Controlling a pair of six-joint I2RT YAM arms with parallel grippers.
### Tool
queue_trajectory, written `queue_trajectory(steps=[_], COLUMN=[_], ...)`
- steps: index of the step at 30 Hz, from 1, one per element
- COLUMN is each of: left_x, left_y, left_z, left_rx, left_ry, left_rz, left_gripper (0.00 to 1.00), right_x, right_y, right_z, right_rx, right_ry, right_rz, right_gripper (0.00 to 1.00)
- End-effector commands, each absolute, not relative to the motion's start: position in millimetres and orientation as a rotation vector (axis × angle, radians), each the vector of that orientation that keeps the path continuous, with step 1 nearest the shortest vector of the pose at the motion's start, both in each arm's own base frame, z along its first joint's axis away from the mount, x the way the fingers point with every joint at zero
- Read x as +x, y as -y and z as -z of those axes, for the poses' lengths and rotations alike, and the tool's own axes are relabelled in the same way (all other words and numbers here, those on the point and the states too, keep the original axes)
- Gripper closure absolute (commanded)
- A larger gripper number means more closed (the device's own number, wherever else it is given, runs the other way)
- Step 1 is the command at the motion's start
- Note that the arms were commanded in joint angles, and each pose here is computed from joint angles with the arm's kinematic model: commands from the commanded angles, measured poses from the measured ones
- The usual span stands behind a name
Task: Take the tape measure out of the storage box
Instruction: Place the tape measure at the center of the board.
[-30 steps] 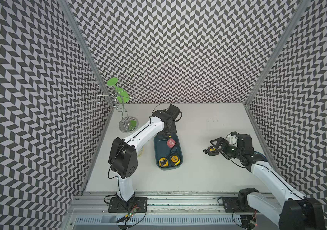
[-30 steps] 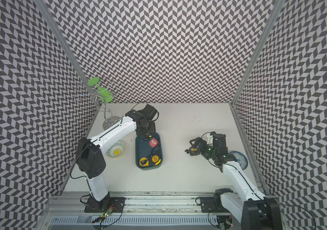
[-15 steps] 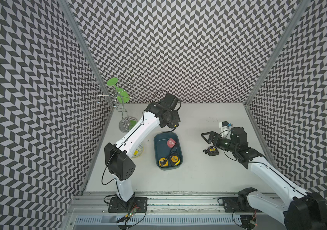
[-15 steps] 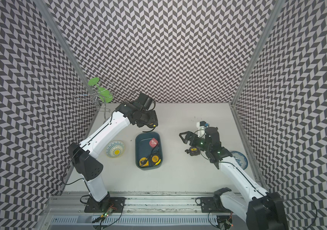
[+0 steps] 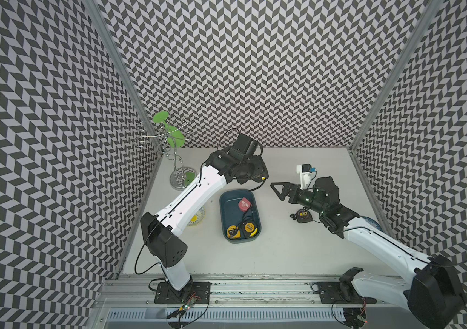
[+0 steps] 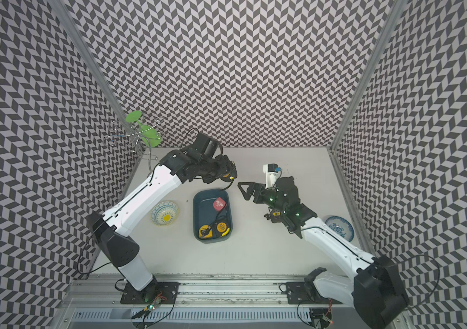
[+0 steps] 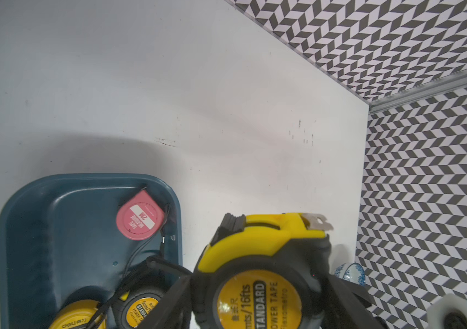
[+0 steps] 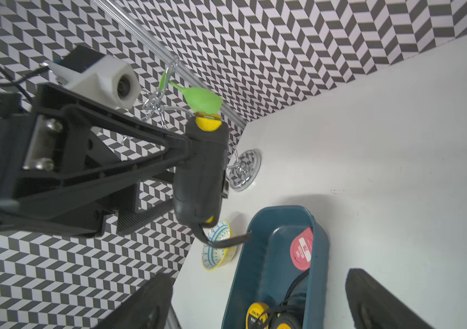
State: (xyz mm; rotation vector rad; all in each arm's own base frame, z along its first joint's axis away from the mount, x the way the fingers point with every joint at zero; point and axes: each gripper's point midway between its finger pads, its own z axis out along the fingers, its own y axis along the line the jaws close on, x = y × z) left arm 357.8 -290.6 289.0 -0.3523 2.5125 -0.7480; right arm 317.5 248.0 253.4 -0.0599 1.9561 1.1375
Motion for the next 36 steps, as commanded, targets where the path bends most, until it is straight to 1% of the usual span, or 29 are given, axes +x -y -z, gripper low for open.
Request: queue_trajectory(steps=[1, 8, 13, 15, 21, 27, 31, 32, 33, 34, 35, 36], left_x=[355.3, 352.3, 346.9, 344.8, 340.6, 339.8, 340.8, 341.5, 342.1, 342.3, 342.7, 343.0], left_y=[304.6, 312.0, 321.9, 325.4, 334.4, 336.8, 338.5, 338.7, 338.7, 338.6, 337.8, 336.4], left_z=[-321.4, -333.6, -333.8, -332.2, -332.7, -332.6, -332.5, -332.9, -332.3, -330.2, -327.5, -325.6], left_rx=[-0.36, -0.357, -0.343, -0.343, -0.33, -0.333, -0.33, -0.325, -0.32, -0.315, -0.313, -0.303], left_ry=[-2.415, -2.388, -2.397, -2.404, -2.406, -2.403, -2.397, -2.392, -2.39, -2.394, -2.398, -2.401], left_rz=[0.923, 0.992, 1.036, 1.05, 1.088, 1.095, 1.099, 1.1, 1.098, 1.088, 1.073, 1.059], left_gripper=[1.0, 1.0, 1.0, 1.0, 1.0, 1.0, 1.0, 0.95, 0.78, 0.53, 0.33, 0.2], right_x=[328.5, 332.0, 336.5, 339.0, 341.8, 341.1, 338.7, 338.9, 339.5, 340.7, 341.8, 343.2], right_y=[-254.5, -260.2, -264.4, -265.7, -266.7, -265.2, -264.6, -264.1, -263.2, -260.9, -258.5, -255.7], right_z=[-289.7, -297.5, -301.4, -303.4, -308.5, -305.4, -302.8, -302.0, -300.9, -300.5, -298.5, -296.5], right_rx=[-0.072, -0.078, -0.081, -0.083, -0.078, -0.072, -0.07, -0.067, -0.058, -0.043, -0.029, -0.016], right_ry=[-1.808, -1.774, -1.756, -1.752, -1.734, -1.743, -1.751, -1.755, -1.76, -1.761, -1.764, -1.767], right_rz=[-1.127, -1.119, -1.125, -1.123, -1.125, -1.121, -1.128, -1.124, -1.121, -1.113, -1.105, -1.101], right_gripper=[0.01, 0.05, 0.14, 0.19, 0.4, 0.67, 0.77, 0.78, 0.79, 0.8, 0.8, 0.8])
